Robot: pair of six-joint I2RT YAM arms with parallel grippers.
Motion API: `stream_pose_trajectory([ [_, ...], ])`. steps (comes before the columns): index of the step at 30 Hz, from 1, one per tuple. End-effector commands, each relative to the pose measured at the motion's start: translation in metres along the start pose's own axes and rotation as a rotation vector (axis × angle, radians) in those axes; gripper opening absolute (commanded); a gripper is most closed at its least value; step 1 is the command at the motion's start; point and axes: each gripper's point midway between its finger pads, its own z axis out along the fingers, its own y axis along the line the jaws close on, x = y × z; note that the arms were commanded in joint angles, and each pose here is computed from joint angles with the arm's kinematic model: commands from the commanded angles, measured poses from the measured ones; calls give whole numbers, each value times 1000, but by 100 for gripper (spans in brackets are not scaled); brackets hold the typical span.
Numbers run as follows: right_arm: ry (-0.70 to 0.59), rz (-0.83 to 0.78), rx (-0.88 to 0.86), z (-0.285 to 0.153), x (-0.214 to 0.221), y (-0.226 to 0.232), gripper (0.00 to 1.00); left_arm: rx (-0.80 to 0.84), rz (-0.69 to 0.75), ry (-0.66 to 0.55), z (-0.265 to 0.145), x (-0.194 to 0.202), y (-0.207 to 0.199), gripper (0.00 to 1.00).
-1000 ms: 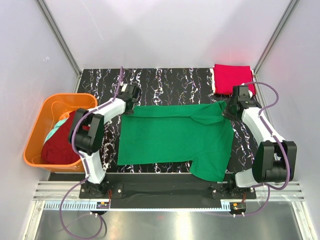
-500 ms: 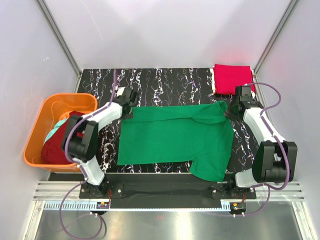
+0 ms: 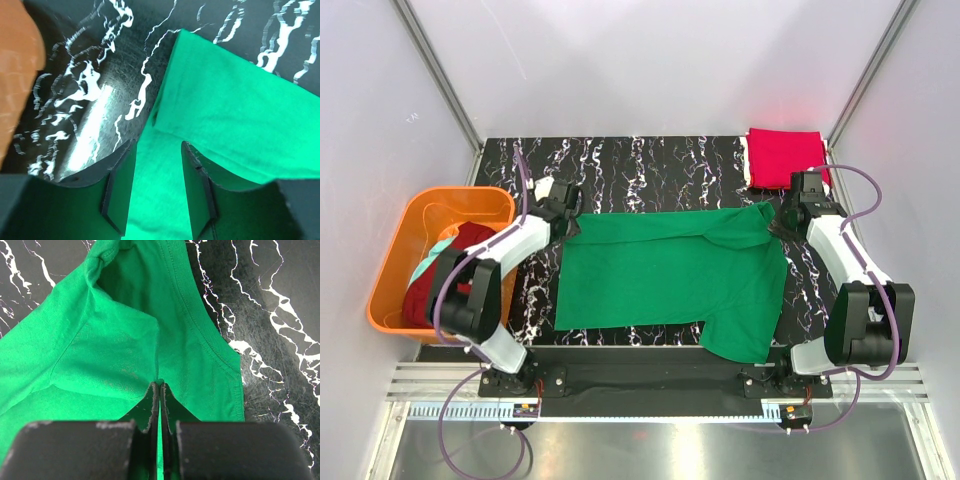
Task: Fold and stack the t-shirts
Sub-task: Fold the tshirt
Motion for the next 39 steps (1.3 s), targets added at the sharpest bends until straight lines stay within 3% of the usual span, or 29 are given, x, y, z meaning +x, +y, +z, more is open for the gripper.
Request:
stream_pose_trajectory([
  [1,-46,-7,-42,-13,-11,7,0,50,-105,24,18,-2,-12,46],
  [14,-4,0,-49,-11,9,1,0,-11,-44,44,39,5,-3,45],
  [17,0,1,-56,-11,10,3,0,-23,-36,45,42,5,-2,39],
  [25,-3,-2,-59,-11,9,3,0,-40,-27,22,51,0,-4,36],
  [32,-3,-12,-41,-8,10,-1,0,-7,-62,0,44,0,-4,39],
  [36,-19,18,-30,1,3,0,0,0,-70,-1,42,2,-4,47],
  [39,18,42,-48,11,9,4,0,4,-61,1,45,1,-7,48],
])
